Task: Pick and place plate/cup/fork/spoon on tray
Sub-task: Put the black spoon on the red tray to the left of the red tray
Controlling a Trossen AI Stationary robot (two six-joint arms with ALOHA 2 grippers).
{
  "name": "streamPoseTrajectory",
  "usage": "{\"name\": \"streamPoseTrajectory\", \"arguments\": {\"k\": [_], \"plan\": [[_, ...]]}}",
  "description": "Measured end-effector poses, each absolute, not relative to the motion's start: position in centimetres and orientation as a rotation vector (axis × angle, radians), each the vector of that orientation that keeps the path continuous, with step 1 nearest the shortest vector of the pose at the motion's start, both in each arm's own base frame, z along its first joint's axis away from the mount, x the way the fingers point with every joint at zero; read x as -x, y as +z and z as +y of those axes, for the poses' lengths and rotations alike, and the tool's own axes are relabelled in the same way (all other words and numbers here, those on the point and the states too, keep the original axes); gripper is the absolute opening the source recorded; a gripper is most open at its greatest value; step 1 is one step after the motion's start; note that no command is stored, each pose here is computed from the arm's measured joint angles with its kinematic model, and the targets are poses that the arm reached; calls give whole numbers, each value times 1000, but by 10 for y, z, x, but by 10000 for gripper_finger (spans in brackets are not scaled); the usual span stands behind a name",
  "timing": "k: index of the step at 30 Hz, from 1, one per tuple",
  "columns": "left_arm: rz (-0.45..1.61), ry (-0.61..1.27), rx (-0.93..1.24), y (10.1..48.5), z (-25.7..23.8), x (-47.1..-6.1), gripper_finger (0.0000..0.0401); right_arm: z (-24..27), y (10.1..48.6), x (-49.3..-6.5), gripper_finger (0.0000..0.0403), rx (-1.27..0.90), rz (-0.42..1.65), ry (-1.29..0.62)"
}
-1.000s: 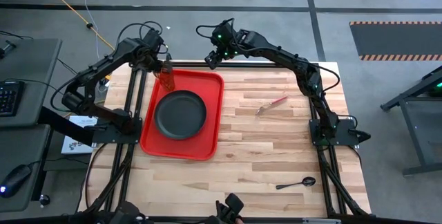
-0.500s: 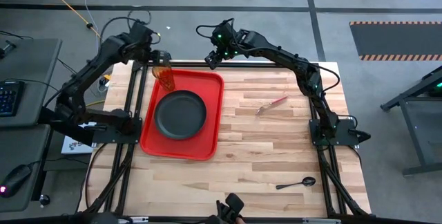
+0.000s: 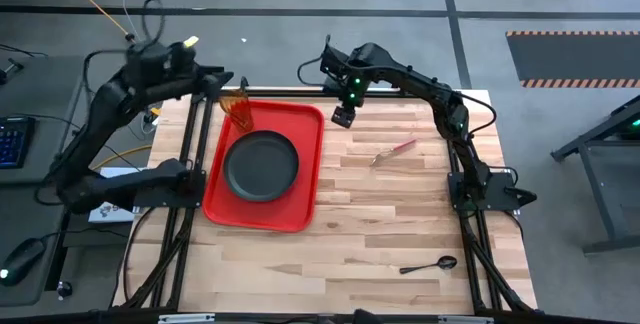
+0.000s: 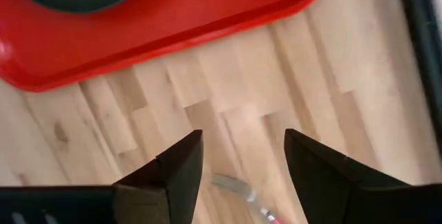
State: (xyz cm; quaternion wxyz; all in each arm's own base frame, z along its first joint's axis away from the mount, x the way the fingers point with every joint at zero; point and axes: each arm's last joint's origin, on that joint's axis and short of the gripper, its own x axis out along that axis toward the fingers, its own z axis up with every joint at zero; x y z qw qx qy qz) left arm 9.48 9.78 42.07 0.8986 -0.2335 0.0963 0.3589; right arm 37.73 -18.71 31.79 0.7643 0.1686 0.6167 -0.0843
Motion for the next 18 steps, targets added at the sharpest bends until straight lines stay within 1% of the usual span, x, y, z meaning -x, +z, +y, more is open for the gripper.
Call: {"name": "streamPoseTrajectory", "arguments": {"k": [4,7,12,18], "plan": [[2,634,468,424,78,-88,198,-176,320,-379,195,-354,1352,-159],[-89,578,460,427,67,-82,198,-165,323,-383,195,-337,1351,-133],[-151,541,444,432,59,-77,198,-143,325,-388,195,-331,1360,-58],[-153,540,419,433,62,-80,198,-134,347,-377,195,-309,1309,-67]]}}
